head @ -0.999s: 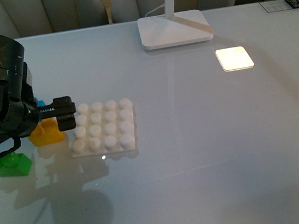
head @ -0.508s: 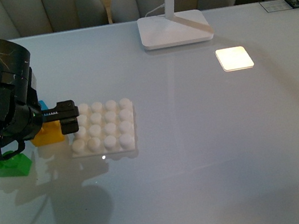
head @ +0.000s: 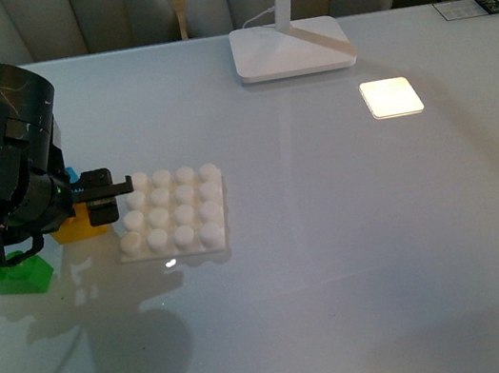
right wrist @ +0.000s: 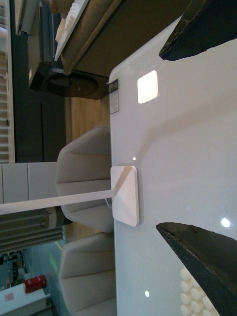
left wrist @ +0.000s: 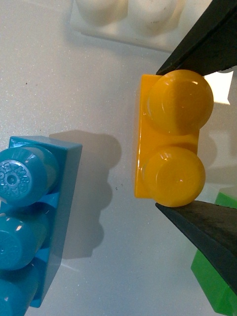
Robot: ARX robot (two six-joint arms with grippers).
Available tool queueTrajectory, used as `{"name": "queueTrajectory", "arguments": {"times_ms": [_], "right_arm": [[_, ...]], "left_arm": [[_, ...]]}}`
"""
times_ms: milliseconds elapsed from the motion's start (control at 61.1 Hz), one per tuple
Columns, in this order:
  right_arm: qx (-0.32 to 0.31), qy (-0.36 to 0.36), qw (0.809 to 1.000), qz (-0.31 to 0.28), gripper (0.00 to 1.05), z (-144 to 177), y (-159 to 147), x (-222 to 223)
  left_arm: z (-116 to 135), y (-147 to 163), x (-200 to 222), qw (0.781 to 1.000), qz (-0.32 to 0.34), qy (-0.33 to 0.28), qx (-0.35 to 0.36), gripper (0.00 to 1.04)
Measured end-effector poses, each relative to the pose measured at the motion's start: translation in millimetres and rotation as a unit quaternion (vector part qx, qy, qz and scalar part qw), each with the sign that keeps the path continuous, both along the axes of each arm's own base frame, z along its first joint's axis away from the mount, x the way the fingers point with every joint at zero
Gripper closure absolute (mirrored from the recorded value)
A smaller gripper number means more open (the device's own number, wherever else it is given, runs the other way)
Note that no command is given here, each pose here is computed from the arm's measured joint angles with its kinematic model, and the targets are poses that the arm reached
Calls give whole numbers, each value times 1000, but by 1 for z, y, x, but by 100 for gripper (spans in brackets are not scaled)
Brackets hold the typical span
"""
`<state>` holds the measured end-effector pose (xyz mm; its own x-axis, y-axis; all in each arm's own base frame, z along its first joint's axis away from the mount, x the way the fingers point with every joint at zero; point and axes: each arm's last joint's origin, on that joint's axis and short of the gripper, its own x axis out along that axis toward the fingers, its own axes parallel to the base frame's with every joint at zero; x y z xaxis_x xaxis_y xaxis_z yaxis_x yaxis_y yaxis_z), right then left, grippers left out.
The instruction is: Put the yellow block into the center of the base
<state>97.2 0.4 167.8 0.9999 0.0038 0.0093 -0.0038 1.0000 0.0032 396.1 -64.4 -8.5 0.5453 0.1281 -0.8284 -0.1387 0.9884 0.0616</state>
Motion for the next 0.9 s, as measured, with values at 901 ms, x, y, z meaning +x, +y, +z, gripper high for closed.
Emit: {"name": "queueTrajectory", "arguments": {"times_ms": [901], "right_arm": [[0, 0, 1000, 0, 9, 0, 0, 0]], "left_arm": [[41, -76, -55, 997, -61, -33, -36, 43]]}}
